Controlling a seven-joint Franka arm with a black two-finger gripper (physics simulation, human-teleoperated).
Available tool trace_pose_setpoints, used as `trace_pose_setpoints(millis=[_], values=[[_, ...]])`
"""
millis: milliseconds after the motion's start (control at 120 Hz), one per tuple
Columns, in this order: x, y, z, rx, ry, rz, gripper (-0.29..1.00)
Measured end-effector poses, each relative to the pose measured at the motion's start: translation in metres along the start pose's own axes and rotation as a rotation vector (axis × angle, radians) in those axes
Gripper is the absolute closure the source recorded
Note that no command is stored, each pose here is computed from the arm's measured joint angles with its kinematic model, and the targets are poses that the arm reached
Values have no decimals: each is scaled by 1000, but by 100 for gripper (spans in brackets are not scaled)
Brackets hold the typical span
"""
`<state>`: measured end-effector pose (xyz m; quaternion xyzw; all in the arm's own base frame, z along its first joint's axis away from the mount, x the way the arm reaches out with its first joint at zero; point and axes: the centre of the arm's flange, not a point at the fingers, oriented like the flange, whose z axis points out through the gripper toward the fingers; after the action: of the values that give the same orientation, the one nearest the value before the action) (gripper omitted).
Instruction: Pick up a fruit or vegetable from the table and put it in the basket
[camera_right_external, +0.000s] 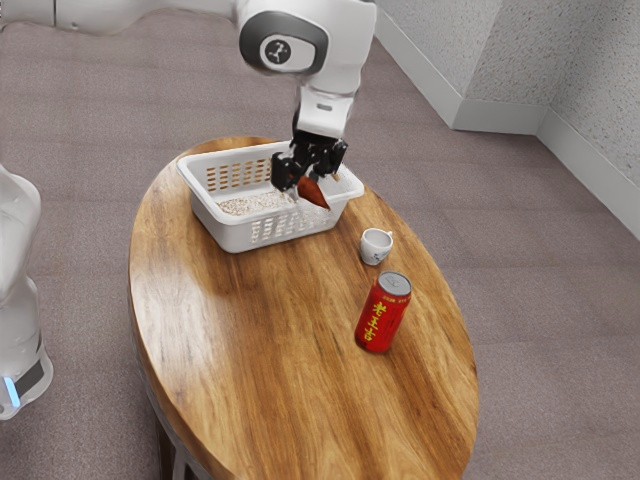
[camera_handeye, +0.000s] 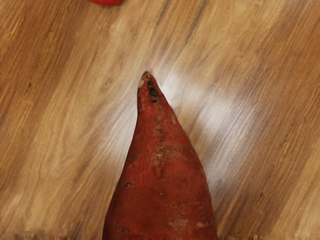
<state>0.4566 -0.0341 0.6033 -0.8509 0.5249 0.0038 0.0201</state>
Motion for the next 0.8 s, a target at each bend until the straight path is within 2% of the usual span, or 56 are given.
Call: trace_pose_setpoints(millis=[358,517,650,800], values=[[-112,-47,10,-30,-2,-159,55],[-125,-52,13,-22,-10,-155,55],[-127,-53,16,-23,-12,-143,23],[-128,-52,14,-21,-11,-129,8]])
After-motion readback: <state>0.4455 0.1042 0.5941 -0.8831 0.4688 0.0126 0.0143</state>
